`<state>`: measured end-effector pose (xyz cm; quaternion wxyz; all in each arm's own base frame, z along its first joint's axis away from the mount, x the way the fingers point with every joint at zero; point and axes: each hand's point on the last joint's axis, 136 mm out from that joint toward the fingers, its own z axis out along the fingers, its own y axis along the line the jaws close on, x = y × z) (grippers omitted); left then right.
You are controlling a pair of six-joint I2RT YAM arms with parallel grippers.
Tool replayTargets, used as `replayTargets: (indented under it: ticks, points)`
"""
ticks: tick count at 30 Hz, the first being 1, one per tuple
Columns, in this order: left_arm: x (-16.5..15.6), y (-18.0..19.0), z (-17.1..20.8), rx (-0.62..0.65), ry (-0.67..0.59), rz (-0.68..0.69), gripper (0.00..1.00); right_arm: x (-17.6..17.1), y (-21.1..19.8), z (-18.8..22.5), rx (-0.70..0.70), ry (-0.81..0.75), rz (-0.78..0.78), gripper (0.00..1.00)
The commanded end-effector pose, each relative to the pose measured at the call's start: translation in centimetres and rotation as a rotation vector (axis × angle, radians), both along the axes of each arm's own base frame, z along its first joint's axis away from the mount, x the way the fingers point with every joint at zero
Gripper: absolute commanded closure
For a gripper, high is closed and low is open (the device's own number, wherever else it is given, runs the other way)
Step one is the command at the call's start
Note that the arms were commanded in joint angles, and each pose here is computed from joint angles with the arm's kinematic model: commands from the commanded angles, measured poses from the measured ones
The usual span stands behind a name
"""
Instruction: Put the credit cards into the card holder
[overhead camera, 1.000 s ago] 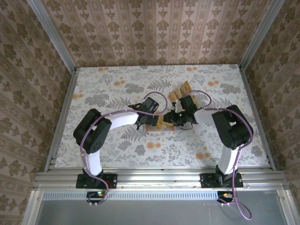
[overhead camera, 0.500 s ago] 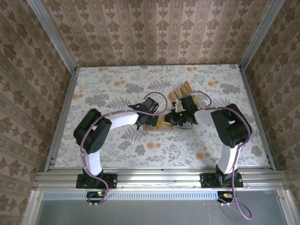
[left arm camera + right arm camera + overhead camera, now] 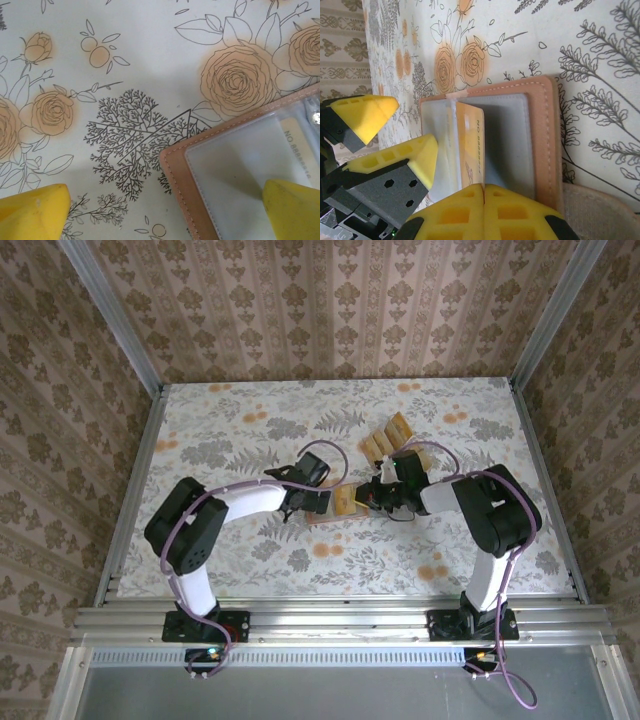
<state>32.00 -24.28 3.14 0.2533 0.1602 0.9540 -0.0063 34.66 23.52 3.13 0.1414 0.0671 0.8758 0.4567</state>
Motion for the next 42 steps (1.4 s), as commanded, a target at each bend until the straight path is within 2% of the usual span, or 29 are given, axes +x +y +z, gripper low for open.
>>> replayTargets:
  ticks: [1,15,29,42]
  points:
    - [-1.3,2.1,-1.1,0.051,0.052,0.023,0.01,0.7,-0.5,0.4,0.013,-0.023,-0.047,1.00]
    - [-0.8,1.6,2.2,-0.030,0.020,0.028,0.00,1.5,0.3,3.0,0.082,-0.109,-0.048,1.00]
    - [-3.0,2.5,0.2,-0.003,0.061,0.058,0.00,1.6,1.7,3.1,0.116,-0.127,-0.002,1.00]
    - [-3.4,3.5,-0.6,0.039,0.071,0.067,0.00,1.4,2.5,2.4,0.143,-0.130,0.036,1.00]
